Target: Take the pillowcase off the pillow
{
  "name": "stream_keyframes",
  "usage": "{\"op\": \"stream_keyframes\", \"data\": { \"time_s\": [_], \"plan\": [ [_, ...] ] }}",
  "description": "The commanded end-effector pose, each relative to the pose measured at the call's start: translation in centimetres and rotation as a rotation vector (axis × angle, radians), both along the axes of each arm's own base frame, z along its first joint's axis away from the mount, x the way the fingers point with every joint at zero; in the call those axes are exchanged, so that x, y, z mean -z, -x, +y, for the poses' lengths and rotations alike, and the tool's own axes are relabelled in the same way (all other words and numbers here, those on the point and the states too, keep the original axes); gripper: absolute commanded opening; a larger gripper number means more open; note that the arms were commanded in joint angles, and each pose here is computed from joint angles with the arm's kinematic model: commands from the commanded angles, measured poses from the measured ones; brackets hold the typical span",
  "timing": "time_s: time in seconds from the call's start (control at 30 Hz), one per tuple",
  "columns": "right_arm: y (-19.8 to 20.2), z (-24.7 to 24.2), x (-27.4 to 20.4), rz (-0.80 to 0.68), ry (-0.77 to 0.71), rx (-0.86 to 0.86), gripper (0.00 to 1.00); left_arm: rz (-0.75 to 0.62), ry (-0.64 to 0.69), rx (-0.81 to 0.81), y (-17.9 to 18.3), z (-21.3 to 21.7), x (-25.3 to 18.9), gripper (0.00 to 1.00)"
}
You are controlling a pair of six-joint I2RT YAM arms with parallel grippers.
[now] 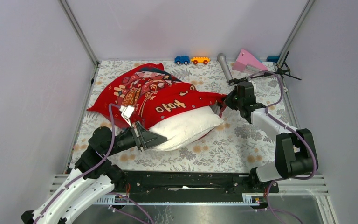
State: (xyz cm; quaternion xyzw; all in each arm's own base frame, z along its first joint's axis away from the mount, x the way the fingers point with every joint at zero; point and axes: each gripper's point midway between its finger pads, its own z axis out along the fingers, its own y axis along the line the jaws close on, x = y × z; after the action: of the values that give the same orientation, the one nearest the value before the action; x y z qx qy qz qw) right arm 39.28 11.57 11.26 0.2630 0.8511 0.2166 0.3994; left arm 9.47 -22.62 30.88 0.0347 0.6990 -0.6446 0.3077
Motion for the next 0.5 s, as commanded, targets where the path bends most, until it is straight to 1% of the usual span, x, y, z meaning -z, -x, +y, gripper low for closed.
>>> {"op": "stream_keyframes", "data": {
  "time_s": [0.0,0.1,0.2,0.27,0.3,0.33,0.37,0.4,0.47],
  "plan": [
    [-1.5,-3.1,-2.4,-0.119,0.082,0.015,0.09,-0.269,0.103,0.051,2.4,1.0,-5.9,0.0],
    [-0.1,-1.2,-3.4,-0.129,0.043,-0.111,0.21,-0.2,0.057,-0.017,-0.5,-0.2,-2.4,0.0],
    [1.1,-1.0,-4.3,-0.14,0.045,-0.141,0.27,-0.17,0.038,-0.007,-2.0,-1.6,-0.4,0.0],
    [1.8,-1.0,-4.9,-0.153,0.043,-0.149,0.32,-0.168,0.043,0.02,-2.4,-2.7,-0.1,0.0],
    [2.1,-0.9,-5.2,-0.159,0.041,-0.158,0.42,-0.167,0.042,0.032,-2.5,-3.2,-0.1,0.0],
    [2.4,-0.8,-5.5,-0.165,0.04,-0.166,0.59,-0.171,0.038,0.036,-2.7,-3.8,-0.1,0.0],
    [2.7,-0.8,-5.7,-0.165,0.036,-0.172,0.69,-0.177,0.03,0.03,-3.0,-4.3,-0.1,0.0],
    [3.1,-0.7,-5.9,-0.168,0.033,-0.182,0.74,-0.182,0.013,0.024,-3.3,-4.9,0.1,0.0],
    [3.8,-0.5,-6.2,-0.164,0.023,-0.196,0.78,-0.202,-0.015,0.005,-3.9,-6.1,-0.1,0.0]
  ]
}}
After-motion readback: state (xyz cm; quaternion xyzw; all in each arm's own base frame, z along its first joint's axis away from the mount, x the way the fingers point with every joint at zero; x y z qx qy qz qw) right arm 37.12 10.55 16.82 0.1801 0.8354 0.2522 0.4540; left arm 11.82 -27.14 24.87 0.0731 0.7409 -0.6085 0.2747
